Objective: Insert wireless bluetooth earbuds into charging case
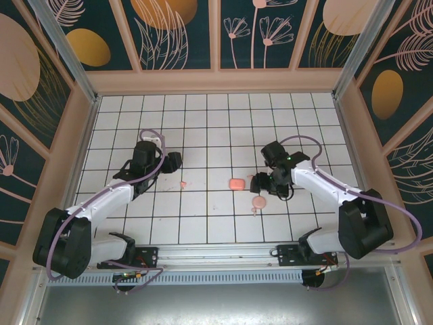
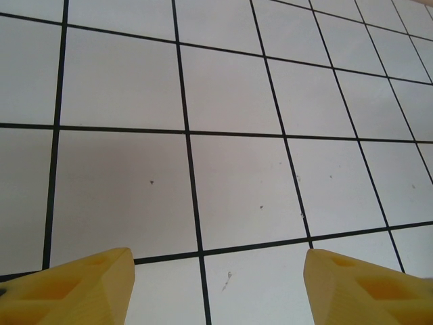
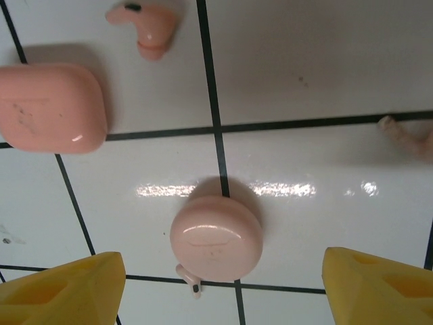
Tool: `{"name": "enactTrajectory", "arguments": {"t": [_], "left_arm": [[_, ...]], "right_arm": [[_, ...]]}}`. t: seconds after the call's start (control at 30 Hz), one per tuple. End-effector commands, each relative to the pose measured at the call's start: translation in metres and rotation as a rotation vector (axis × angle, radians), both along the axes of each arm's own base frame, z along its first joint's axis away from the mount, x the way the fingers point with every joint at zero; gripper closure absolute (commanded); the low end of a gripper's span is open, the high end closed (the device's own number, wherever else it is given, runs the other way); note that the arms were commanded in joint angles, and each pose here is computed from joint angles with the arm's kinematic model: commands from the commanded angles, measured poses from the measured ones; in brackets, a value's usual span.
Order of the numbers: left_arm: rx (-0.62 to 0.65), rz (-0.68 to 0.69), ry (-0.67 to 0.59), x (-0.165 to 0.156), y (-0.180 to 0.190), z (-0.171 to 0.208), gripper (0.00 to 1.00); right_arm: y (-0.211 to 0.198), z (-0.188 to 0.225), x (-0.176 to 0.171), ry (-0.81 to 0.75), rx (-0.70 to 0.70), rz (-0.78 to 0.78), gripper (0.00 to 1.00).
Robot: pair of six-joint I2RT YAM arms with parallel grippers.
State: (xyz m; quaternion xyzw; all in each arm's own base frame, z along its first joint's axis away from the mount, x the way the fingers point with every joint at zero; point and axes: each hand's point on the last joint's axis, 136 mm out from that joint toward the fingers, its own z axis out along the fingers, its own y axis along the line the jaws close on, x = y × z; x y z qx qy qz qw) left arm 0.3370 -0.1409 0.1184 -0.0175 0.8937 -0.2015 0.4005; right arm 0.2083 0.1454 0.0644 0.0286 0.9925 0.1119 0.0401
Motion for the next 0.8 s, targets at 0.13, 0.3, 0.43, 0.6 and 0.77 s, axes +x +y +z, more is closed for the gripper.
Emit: {"name": "enactTrajectory", "arguments": {"t": [0.13, 0.3, 0.43, 0.6, 0.77], "left_arm": [[0.003, 0.014, 0.03, -0.004, 0.002, -0.009, 0.33], [0.003, 0.008, 0.033, -0.008, 0.002, -0.012, 0.34], [-0.001, 0.002, 0.041, -0.011, 0.002, -0.014, 0.35], [0.009, 0.012, 0.037, -0.013, 0.005, -0.014, 0.35], [0.008, 0.018, 0.036, -0.016, 0.008, -0.016, 0.35]], "right_arm": [[0.0, -0.009, -0.01, 0.068, -0.107, 0.034, 0.26], [0.001, -0.019, -0.013, 0.096, -0.16, 0.078, 0.29], [0.007, -0.024, -0.011, 0.103, -0.168, 0.097, 0.3], [0.012, -0.031, -0.011, 0.119, -0.189, 0.124, 0.3], [0.015, -0.037, -0.012, 0.13, -0.212, 0.149, 0.33]]}}
